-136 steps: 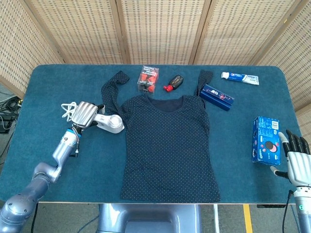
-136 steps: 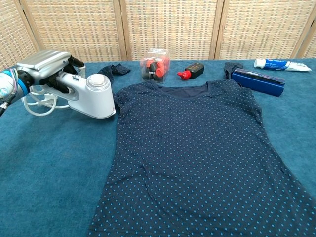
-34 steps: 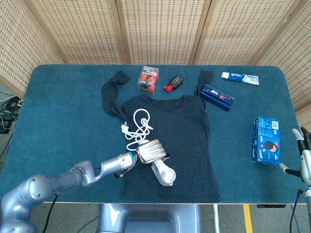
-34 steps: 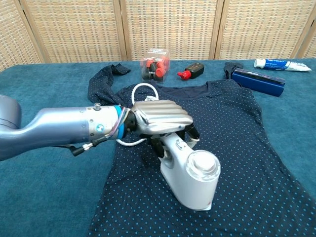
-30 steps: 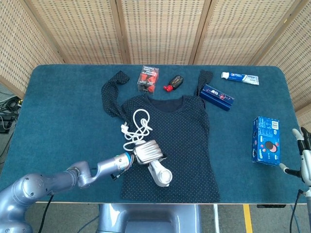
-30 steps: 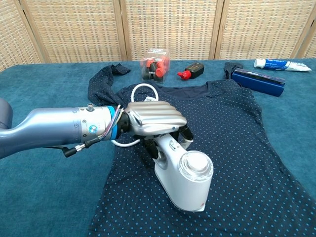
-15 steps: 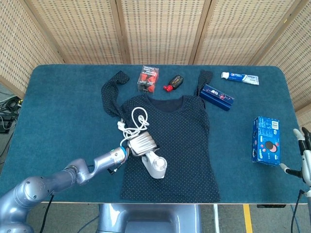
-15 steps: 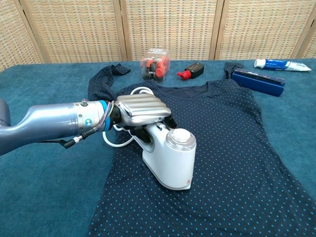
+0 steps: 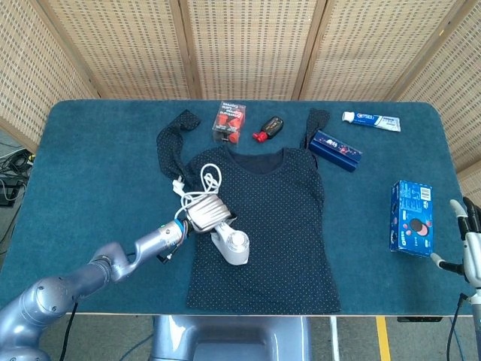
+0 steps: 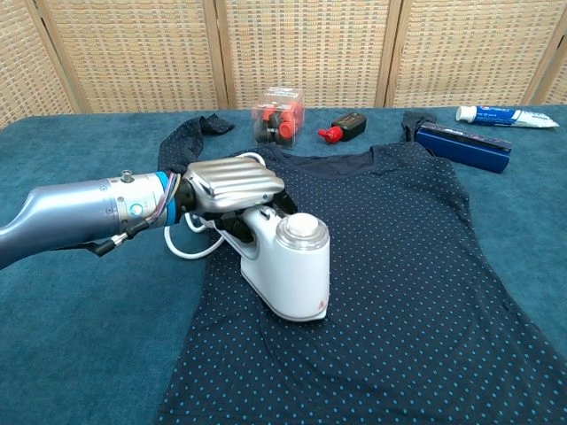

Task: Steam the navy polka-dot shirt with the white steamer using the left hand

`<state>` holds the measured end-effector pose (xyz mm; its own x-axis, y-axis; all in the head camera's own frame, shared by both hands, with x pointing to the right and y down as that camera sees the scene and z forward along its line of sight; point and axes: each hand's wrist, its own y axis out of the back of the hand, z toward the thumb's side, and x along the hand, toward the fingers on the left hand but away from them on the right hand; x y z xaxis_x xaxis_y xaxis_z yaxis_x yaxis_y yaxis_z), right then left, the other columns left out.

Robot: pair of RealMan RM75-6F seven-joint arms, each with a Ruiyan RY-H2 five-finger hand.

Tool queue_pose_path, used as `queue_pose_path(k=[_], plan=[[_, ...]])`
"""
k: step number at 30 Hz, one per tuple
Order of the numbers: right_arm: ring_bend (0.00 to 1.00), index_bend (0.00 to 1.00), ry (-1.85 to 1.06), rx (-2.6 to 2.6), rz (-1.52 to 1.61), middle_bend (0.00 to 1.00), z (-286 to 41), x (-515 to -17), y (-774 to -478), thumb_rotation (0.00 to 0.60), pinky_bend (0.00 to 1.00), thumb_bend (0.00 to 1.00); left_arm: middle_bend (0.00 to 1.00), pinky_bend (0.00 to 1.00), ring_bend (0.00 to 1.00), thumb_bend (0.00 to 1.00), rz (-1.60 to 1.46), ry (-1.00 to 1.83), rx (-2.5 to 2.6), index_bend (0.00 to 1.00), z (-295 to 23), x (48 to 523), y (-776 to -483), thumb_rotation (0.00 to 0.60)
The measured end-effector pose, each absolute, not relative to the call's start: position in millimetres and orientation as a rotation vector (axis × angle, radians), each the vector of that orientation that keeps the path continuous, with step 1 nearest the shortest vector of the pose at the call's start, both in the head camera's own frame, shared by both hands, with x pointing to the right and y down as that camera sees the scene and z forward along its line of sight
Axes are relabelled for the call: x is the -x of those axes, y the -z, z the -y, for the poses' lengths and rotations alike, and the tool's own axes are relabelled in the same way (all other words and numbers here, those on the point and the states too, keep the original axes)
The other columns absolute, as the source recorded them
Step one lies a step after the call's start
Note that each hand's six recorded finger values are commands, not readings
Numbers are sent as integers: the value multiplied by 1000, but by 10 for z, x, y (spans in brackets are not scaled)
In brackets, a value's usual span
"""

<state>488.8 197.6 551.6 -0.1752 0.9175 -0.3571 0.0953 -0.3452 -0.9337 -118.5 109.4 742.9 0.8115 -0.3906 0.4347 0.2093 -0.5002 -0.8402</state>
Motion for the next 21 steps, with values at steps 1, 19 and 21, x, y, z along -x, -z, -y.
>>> queue_pose_path(k=[1, 19, 21], plan=[[0, 24, -1593, 1426, 1208, 0, -1976, -4890, -5514, 600, 0, 0, 981, 1000, 908, 835, -122, 710, 1974, 1000, -1156, 1165, -7417, 600], [0, 24, -1578, 1426, 1215, 0, -1983, -4893, -5468, 600, 0, 0, 980, 1000, 907, 815, -73, 451, 2026, 1000, -1786, 893, -7240, 600], [0, 24, -1577, 1427, 1214, 0, -1984, -4889, -5467, 600, 0, 0, 980, 1000, 907, 814, -83, 459, 2010, 1000, -1774, 900, -7274, 600]])
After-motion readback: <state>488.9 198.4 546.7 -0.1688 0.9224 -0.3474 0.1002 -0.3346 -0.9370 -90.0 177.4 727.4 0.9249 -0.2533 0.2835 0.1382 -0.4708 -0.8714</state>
